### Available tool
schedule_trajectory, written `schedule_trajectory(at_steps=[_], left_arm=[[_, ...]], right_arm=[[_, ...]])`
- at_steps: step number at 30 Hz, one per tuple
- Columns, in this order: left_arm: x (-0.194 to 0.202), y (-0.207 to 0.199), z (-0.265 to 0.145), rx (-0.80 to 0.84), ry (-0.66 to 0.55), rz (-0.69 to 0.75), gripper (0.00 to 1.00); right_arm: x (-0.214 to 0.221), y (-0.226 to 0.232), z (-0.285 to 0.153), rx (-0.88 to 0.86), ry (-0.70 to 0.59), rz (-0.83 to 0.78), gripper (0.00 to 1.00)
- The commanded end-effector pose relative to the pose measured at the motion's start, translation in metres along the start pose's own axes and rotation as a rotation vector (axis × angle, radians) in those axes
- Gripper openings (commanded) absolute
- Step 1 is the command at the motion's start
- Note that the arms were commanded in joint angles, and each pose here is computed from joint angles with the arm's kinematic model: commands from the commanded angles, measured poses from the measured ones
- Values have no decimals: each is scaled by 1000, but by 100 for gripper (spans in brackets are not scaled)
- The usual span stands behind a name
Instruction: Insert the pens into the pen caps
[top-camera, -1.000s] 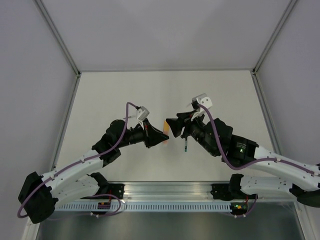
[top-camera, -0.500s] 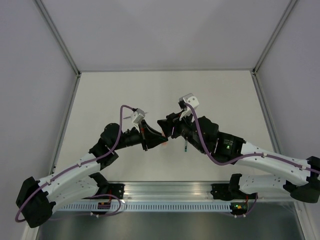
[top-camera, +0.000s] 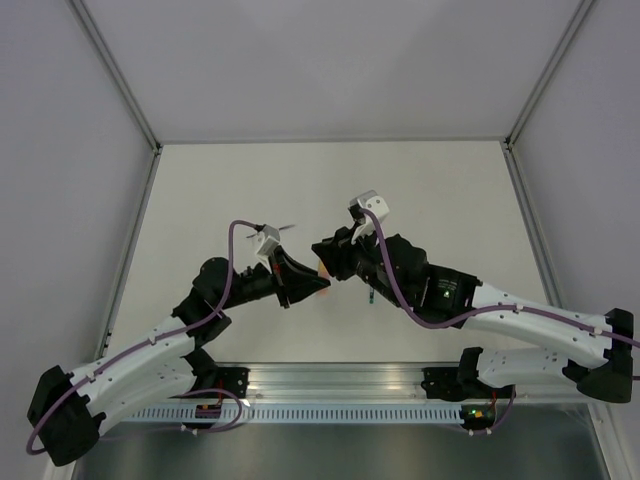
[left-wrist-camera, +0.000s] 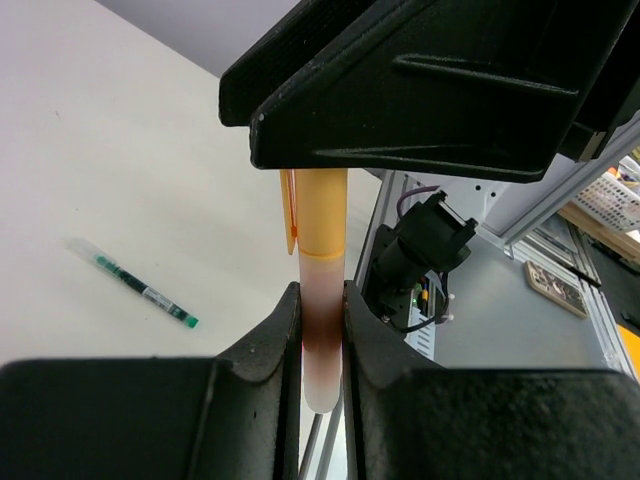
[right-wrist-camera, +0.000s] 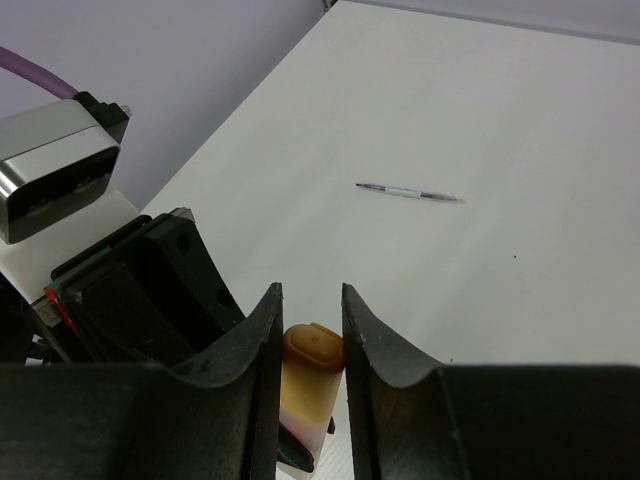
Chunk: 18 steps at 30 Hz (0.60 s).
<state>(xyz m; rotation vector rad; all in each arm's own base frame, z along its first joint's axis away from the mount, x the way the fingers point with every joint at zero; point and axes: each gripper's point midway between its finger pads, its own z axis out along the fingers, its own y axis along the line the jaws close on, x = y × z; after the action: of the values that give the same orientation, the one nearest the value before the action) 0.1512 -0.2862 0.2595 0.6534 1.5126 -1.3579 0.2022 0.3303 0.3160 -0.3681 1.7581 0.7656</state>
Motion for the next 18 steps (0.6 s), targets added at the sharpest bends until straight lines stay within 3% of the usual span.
schedule_trajectory(at_steps=[1, 18], left_arm=[[-27, -3, 1, -3, -117, 62, 2], [-72, 19, 16, -160, -203, 52, 2]], right_arm=[[17, -2, 1, -7, 42, -4, 2], [88, -9, 8, -33, 202, -21, 0]])
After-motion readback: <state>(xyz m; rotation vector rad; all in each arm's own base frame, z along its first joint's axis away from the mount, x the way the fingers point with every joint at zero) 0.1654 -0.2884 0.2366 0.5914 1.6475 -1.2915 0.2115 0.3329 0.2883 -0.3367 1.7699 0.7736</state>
